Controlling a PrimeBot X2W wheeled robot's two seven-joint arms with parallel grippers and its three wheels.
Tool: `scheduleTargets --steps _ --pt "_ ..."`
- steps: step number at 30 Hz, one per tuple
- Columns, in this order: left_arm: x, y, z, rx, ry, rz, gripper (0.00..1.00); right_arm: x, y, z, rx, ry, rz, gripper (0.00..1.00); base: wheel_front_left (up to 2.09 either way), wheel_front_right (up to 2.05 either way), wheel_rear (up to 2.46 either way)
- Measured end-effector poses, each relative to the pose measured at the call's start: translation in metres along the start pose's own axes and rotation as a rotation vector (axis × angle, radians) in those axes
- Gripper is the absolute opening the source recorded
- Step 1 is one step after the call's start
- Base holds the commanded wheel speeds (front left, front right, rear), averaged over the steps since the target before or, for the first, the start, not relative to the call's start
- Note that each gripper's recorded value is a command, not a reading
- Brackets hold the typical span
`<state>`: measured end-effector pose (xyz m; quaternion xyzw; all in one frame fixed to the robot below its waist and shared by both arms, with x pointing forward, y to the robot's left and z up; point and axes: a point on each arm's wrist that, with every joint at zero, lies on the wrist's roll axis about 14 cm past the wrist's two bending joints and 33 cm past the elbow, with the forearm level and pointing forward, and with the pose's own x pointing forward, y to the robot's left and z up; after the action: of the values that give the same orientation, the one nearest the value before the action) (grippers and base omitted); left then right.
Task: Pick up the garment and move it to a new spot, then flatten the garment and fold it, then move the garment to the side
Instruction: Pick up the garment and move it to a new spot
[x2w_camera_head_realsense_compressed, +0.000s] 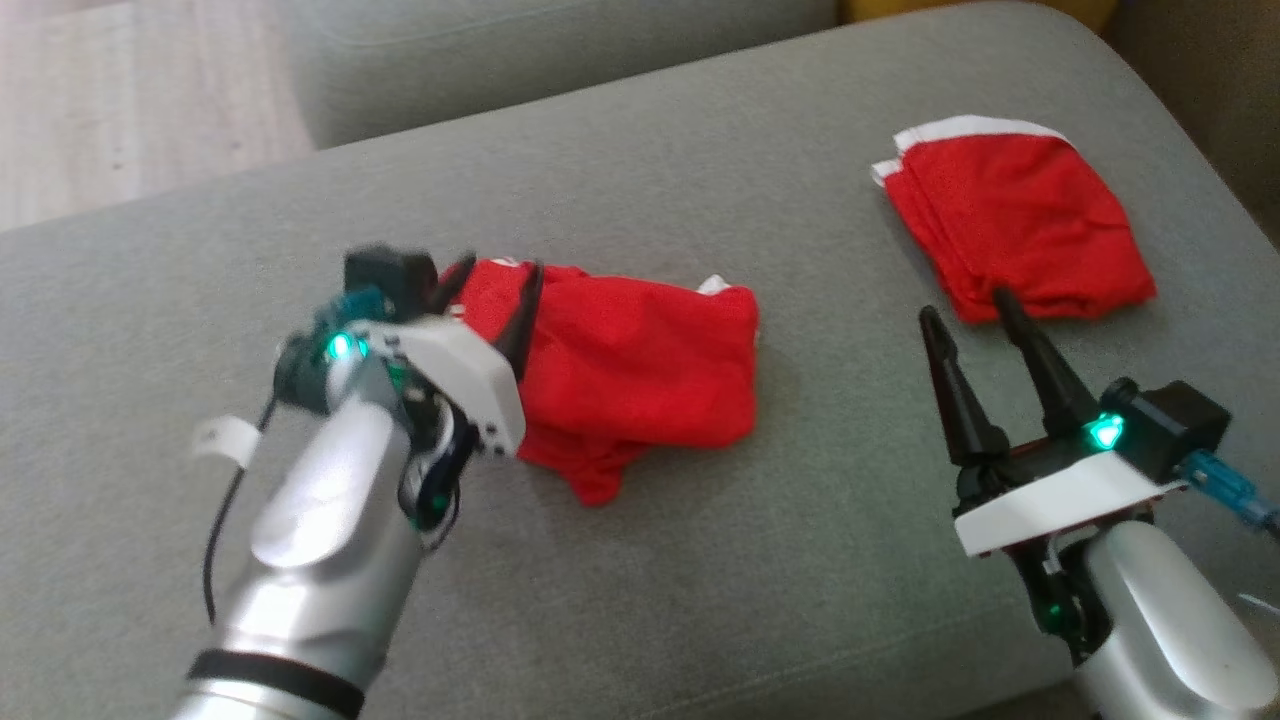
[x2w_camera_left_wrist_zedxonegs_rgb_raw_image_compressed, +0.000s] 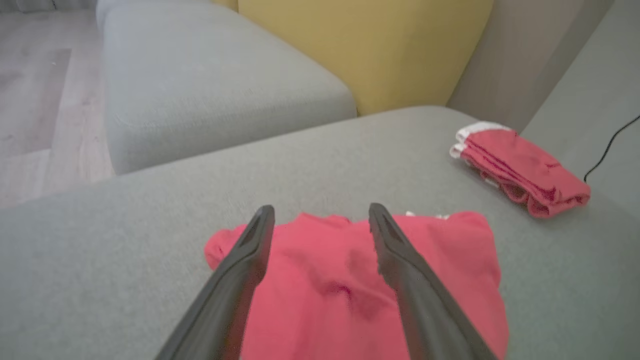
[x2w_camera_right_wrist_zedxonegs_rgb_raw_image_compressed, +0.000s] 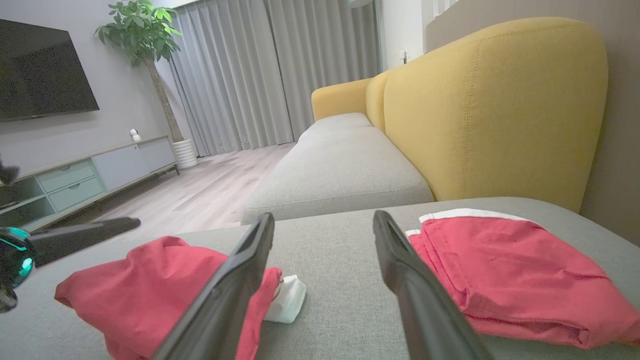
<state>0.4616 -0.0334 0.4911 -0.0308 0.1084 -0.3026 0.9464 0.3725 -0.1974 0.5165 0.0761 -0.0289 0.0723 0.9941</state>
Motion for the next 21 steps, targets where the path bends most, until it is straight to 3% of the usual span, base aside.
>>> scheduleTargets --steps 4,9,14,21 --pt "-0.012 0.018 0.048 0.028 -0.149 0.037 1.00 0.007 0.004 0.007 0.000 -0.025 0.017 1.00 0.00 0.00 0.00" --pt "-0.051 0.059 0.090 0.074 -0.313 0.173 1.00 0.013 0.019 0.011 0.001 -0.037 0.062 1.00 0.00 0.00 0.00" --pt "-0.102 0.086 0.062 0.028 -0.349 0.340 1.00 0.011 0.027 0.002 0.013 -0.017 0.082 1.00 0.00 0.00 0.00" --pt "-0.160 0.096 0.011 0.001 -0.317 0.517 1.00 0.009 0.031 -0.002 0.020 -0.009 0.094 1.00 0.00 0.00 0.00"
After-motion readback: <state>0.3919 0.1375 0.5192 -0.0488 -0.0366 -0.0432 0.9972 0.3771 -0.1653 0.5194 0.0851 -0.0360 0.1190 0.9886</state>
